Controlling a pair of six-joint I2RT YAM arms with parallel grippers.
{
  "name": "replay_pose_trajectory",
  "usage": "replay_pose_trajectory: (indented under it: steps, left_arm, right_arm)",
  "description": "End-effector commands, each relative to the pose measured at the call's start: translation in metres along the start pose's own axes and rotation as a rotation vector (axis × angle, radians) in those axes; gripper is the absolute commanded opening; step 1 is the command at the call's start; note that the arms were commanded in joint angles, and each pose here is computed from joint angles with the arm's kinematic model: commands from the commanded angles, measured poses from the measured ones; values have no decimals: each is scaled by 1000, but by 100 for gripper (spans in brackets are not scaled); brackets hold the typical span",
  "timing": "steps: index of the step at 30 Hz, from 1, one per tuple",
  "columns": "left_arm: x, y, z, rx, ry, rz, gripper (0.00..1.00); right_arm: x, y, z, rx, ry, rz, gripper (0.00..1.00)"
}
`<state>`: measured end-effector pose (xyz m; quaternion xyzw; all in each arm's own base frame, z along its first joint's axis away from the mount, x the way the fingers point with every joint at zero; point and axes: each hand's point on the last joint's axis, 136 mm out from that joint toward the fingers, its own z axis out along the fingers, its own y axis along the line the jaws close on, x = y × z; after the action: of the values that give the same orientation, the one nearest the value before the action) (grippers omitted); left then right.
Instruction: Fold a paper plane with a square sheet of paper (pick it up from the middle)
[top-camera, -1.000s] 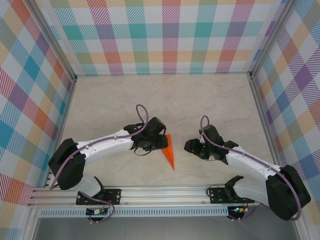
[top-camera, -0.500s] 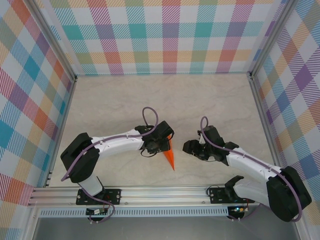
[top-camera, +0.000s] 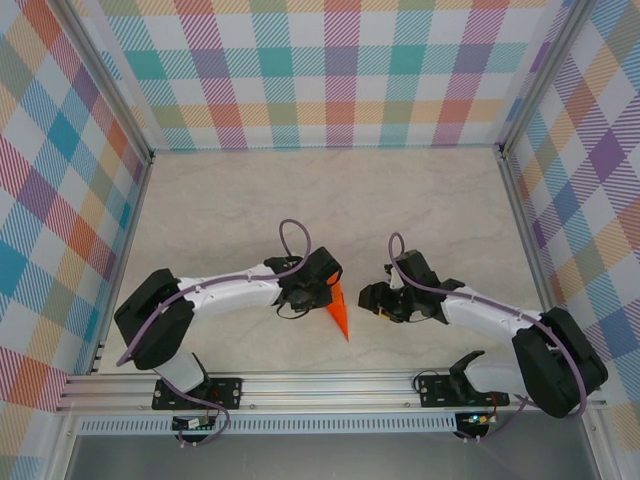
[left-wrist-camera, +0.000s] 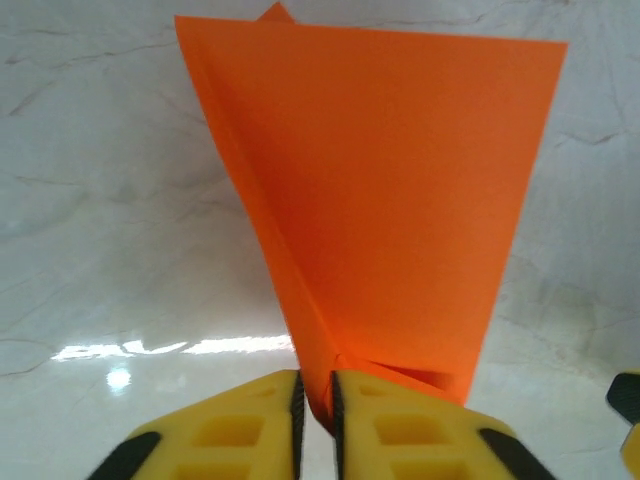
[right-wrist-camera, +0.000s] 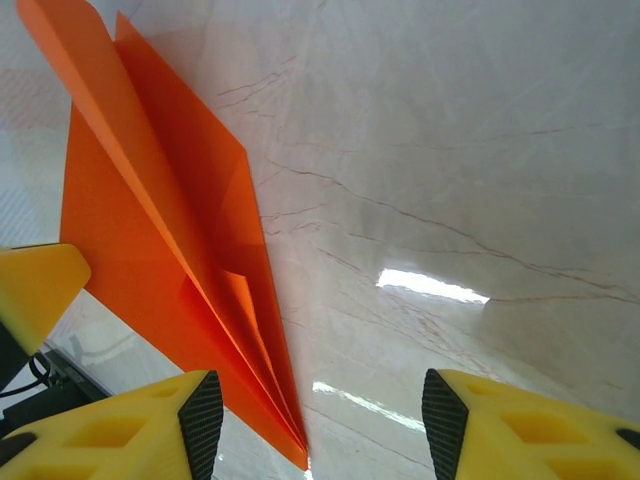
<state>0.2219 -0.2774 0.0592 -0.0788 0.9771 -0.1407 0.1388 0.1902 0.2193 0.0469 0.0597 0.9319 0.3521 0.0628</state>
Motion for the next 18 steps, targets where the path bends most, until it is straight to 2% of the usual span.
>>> replay_pose_trajectory:
  steps: [1,4,18]
  left_arm:
    - [-6,6,-8,29,-20,-18,9]
    - [-4,11,-9,35,-21,-21,5]
    - [-6,14,-10,47,-26,-17,4]
  right_arm:
    - [-6,26,3,-62,7,-69,57]
    - [-5,32,8,-63,26,-89,57]
    - [2,57,40,-106,119,-166,60]
